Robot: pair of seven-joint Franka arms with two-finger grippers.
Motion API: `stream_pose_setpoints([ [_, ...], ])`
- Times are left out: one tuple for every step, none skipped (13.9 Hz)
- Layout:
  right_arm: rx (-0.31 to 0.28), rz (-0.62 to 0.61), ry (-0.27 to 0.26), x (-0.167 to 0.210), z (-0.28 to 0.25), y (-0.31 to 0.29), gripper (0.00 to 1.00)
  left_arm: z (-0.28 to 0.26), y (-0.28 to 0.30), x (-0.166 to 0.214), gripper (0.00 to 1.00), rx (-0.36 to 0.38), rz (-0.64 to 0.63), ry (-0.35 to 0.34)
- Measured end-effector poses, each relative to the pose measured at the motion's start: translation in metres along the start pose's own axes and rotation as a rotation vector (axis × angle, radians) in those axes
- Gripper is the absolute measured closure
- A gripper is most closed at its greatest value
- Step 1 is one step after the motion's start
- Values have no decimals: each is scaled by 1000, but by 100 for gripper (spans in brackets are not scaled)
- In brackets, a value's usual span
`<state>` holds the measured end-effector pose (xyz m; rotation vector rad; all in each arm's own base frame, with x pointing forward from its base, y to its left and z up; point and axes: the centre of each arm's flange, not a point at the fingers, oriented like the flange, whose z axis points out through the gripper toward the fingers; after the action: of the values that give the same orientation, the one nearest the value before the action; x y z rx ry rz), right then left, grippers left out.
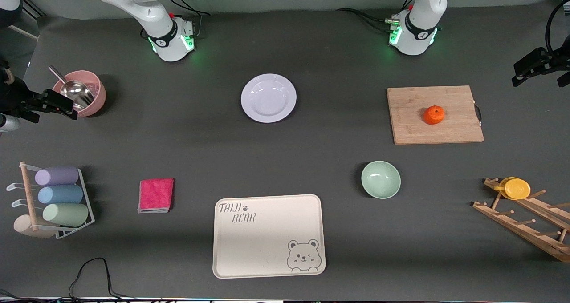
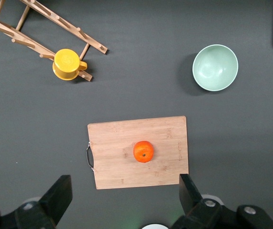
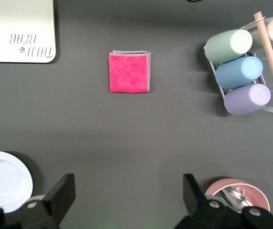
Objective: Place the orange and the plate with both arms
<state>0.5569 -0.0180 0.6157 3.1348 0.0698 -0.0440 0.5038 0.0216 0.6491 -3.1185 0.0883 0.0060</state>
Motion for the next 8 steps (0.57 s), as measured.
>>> stream_pose_setpoints([
  [0, 0, -1, 0, 0, 0, 0, 0, 0, 0, 0, -1, -1, 0],
  [0, 0, -1, 0, 0, 0, 0, 1, -1, 0, 0, -1, -2, -1],
  [0, 0, -2, 0, 0, 0, 0, 1, -3, 0, 0, -1, -6, -2],
  [0, 0, -2, 0, 0, 0, 0, 1, -4, 0, 0, -1, -9, -3],
  [0, 0, -2, 0, 0, 0, 0, 2, -5, 0, 0, -1, -11, -5],
  [0, 0, -2, 0, 0, 0, 0, 3, -5, 0, 0, -2, -11, -10],
  [0, 0, -2, 0, 0, 0, 0, 6, -6, 0, 0, -3, -12, -18],
  [0, 0, -3, 0, 0, 0, 0, 10, -6, 0, 0, -3, -13, -27],
])
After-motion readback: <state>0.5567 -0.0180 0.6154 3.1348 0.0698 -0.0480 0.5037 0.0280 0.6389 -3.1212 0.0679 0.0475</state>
